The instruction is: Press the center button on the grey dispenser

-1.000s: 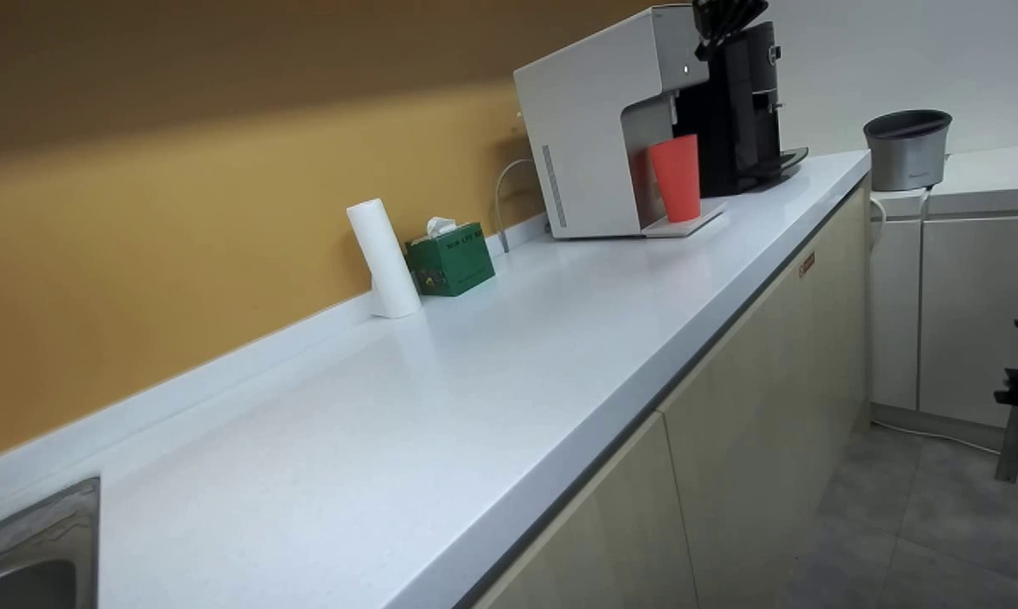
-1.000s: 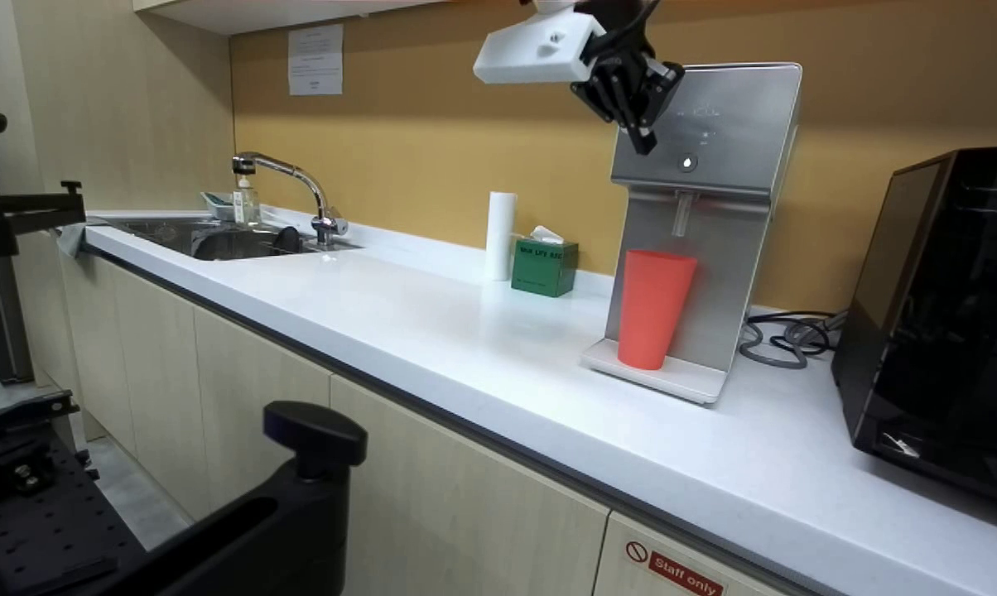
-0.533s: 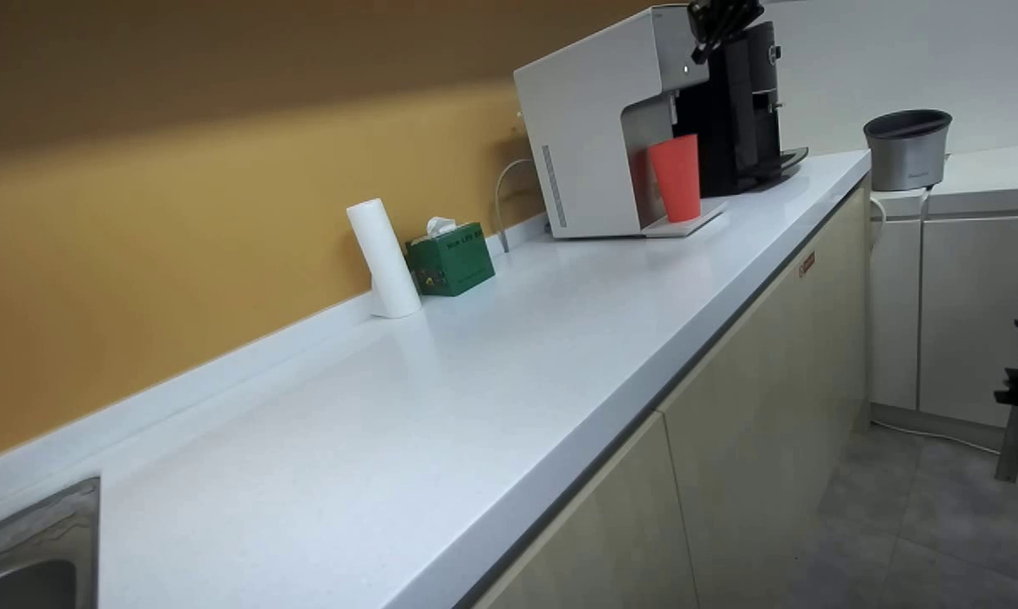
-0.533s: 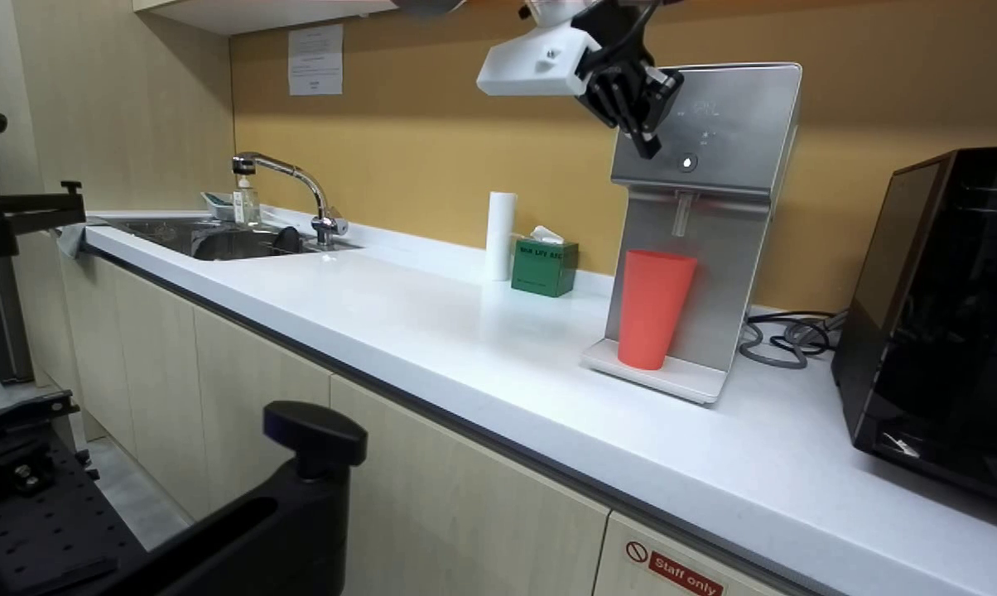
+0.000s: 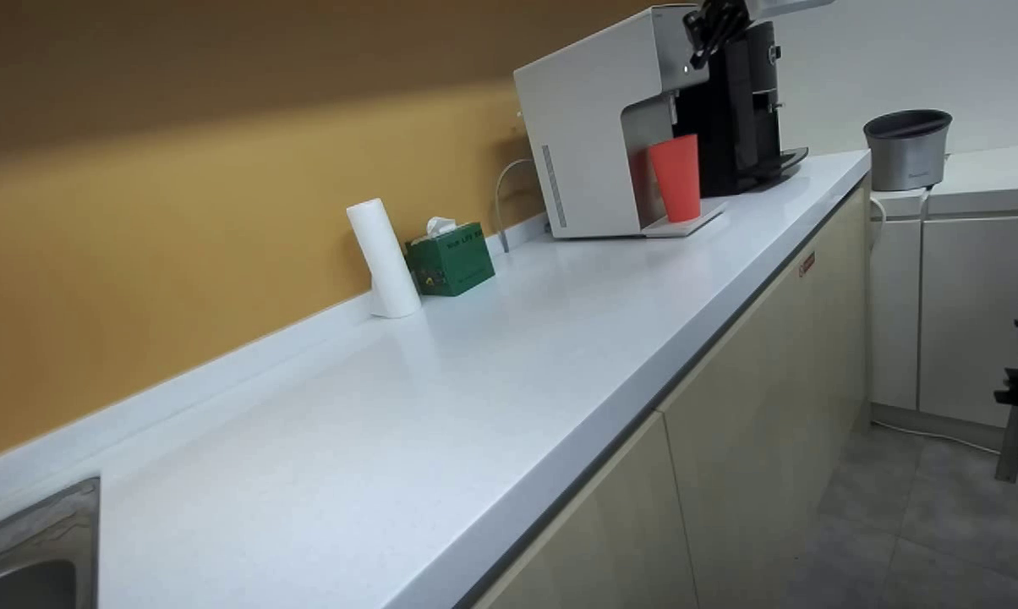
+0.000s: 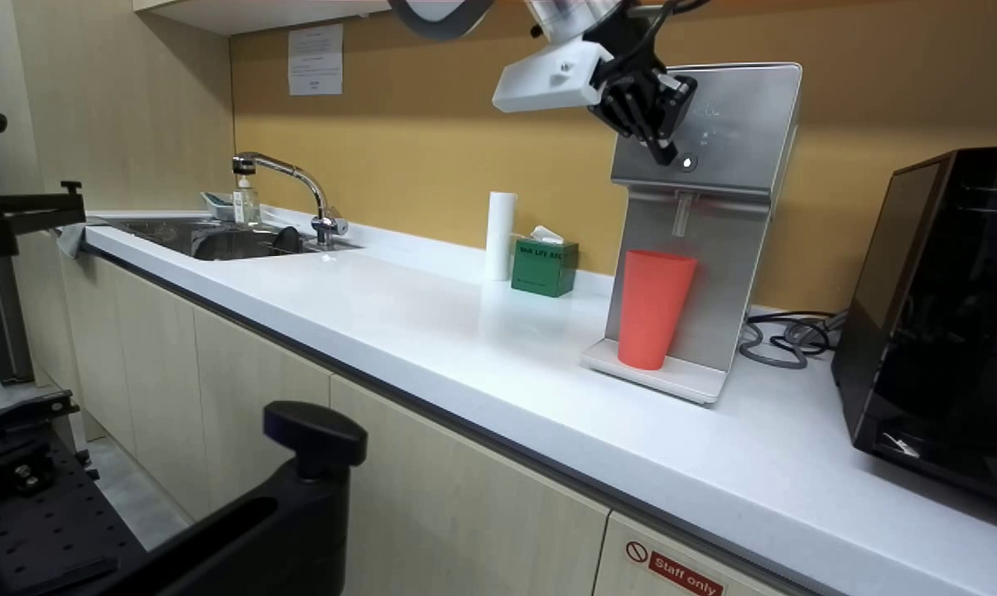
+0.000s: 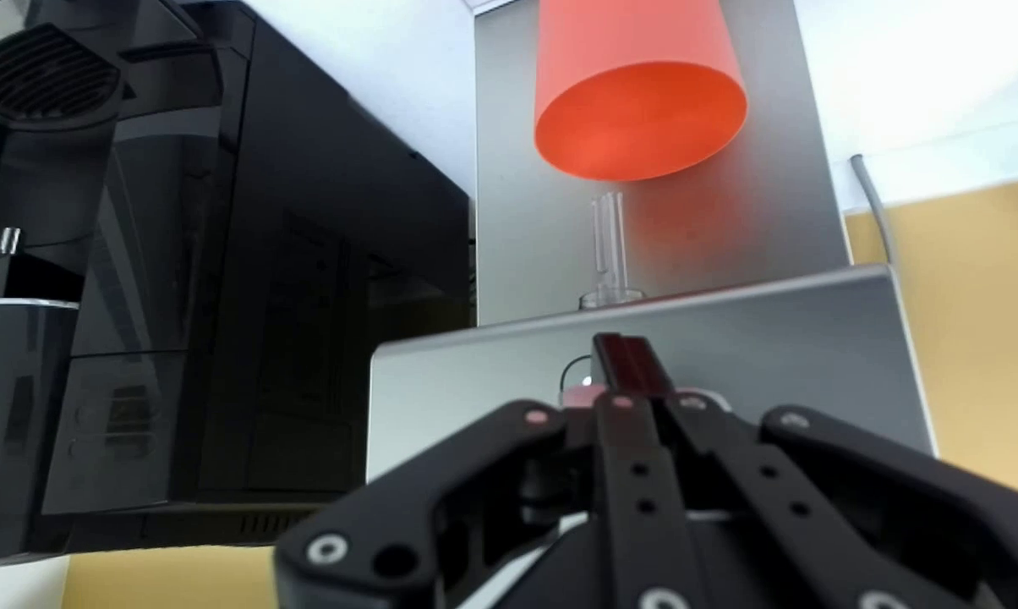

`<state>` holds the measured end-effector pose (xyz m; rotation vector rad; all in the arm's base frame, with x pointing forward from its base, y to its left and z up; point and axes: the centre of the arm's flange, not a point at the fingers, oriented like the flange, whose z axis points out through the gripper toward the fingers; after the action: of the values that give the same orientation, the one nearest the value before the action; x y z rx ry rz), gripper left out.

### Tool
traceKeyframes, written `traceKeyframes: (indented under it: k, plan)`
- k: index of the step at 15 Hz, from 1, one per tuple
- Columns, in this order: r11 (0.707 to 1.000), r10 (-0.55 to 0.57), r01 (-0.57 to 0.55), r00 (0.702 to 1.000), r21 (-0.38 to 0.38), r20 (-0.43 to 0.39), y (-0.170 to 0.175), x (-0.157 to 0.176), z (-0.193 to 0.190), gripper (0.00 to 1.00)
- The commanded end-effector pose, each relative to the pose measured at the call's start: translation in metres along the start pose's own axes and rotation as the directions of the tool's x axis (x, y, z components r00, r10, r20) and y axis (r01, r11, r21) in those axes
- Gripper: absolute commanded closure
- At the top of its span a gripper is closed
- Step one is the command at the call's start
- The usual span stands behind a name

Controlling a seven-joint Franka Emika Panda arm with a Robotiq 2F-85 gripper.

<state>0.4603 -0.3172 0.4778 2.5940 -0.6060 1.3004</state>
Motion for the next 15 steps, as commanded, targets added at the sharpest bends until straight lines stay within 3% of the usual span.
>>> traceKeyframes:
  k: [1,15]
  plan:
    - [1.000,0.002,-0.003,0.999,-0.026,-0.037,0.005,0.009,0.012,1.00]
    - [0.999,0.028,-0.029,0.999,-0.036,-0.042,0.010,0.012,0.025,1.00]
